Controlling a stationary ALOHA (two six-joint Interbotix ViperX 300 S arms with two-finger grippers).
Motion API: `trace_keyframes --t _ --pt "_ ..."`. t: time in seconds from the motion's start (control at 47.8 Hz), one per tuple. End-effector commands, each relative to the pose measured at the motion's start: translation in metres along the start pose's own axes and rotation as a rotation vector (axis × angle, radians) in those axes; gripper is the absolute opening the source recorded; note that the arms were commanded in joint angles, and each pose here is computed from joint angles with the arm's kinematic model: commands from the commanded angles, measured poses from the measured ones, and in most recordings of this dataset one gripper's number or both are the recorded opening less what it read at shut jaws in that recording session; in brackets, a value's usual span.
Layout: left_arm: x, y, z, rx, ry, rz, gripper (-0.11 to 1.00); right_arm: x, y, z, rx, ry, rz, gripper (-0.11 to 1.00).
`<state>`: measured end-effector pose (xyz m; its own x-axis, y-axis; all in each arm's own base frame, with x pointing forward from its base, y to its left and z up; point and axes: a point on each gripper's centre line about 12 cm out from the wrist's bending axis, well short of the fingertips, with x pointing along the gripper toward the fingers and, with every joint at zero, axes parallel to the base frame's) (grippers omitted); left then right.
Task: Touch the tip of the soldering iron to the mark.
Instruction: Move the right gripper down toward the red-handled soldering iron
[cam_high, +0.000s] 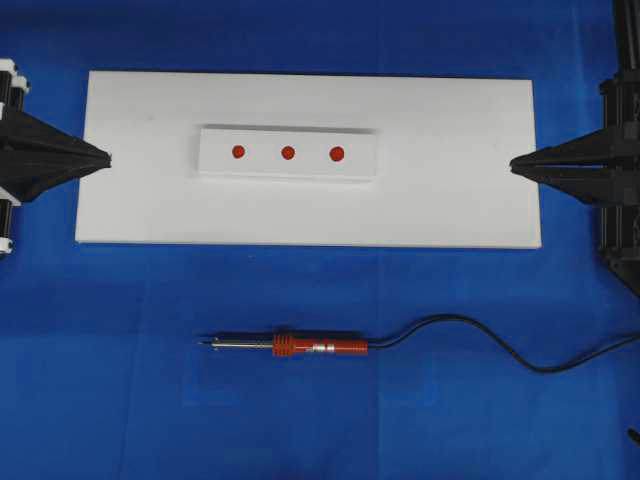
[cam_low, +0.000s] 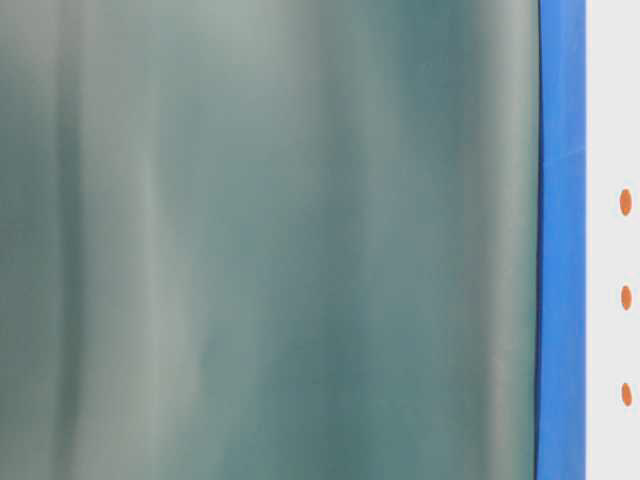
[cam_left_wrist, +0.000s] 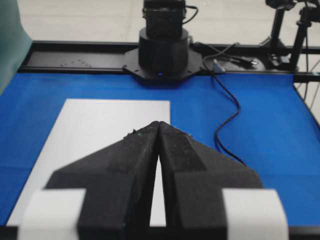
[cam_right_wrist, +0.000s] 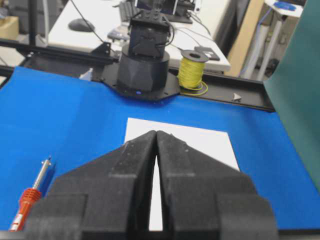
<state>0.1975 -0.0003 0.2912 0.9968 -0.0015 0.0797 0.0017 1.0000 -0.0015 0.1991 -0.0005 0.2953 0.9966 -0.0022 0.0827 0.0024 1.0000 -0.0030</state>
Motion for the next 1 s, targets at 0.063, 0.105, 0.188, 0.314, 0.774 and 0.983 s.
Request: trace_keyframes --t 0.063,0.105,0.188,0.314,0.774,0.983 --pt "0.003 -0.003 0.005 -0.003 -0.006 -0.014 0.0 0.006 0.001 0.006 0.029 0.015 0.005 -0.03" --pt "0.003 -0.003 0.005 -0.003 -0.008 -0.013 0.0 0.009 0.001 0.006 0.045 0.048 0.003 -0.06" --pt "0.003 -0.003 0.005 -0.003 -0.008 -0.014 0.0 0.015 0.002 0.003 0.075 0.095 0.006 -0.06" --pt "0.003 -0.003 0.004 -0.001 -0.006 -0.013 0.0 0.024 0.006 -0.003 0.101 0.13 0.018 -0.06" --pt "0.002 -0.003 0.001 -0.003 -0.002 -0.014 0.0 0.093 0.034 -0.057 0.197 0.271 0.085 0.81" --pt "0.002 -0.003 0.0 -0.003 0.0 -0.014 0.0 0.137 0.056 -0.091 0.241 0.381 0.097 0.88"
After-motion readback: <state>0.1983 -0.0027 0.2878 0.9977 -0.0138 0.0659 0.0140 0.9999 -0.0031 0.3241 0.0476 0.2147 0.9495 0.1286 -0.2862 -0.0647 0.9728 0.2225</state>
